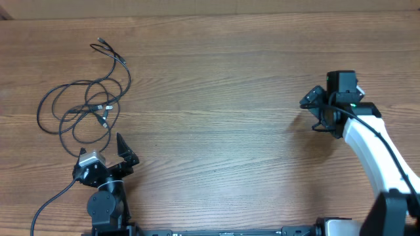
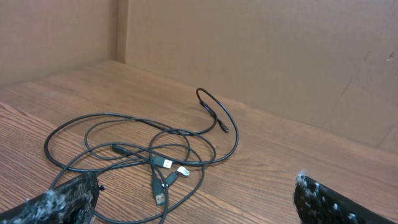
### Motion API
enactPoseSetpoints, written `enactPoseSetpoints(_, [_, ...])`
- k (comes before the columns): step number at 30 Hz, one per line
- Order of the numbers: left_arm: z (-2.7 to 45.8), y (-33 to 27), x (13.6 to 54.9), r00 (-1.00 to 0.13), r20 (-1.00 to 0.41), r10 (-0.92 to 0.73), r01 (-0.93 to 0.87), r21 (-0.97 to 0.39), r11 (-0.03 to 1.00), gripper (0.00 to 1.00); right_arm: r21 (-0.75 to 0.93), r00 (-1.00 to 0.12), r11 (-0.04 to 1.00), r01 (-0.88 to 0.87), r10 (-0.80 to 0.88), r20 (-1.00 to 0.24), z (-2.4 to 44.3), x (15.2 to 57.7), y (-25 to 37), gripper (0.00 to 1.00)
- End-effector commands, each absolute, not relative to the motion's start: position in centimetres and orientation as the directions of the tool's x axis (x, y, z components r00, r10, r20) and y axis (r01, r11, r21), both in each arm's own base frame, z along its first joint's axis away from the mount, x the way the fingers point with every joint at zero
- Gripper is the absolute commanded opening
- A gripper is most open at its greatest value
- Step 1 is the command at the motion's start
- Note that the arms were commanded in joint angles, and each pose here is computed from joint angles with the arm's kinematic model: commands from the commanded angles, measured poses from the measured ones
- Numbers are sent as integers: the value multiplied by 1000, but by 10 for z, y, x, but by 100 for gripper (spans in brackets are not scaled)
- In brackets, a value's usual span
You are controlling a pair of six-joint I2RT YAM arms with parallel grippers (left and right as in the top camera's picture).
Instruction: Untangle cables
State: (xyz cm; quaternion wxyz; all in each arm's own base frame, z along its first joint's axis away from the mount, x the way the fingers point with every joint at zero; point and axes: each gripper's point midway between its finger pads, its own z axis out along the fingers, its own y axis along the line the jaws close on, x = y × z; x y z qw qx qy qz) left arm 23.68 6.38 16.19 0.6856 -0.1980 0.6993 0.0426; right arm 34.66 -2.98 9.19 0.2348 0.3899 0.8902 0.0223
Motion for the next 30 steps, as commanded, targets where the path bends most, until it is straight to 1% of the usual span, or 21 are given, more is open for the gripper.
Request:
enactPoseSetpoints(1, [162,62,237,14,-981,-195,-326,-189,926,99,276,-551,698,661,701,-453,119,348,-31,100])
enactPoseSetpoints(16, [162,62,237,13,-981,-195,-326,-188,926,100,420,-428,700,578,698,-573,196,337,-31,100])
enactPoseSetpoints(25, [162,62,237,13,-981,-195,-326,-188,926,100,497,-341,701,511,696,-632,241,321,-30,100])
enactPoseSetpoints(30, [162,62,237,14,-981,-195,-326,-189,926,100,548,-270,702,454,695,-667,273,305,-30,100])
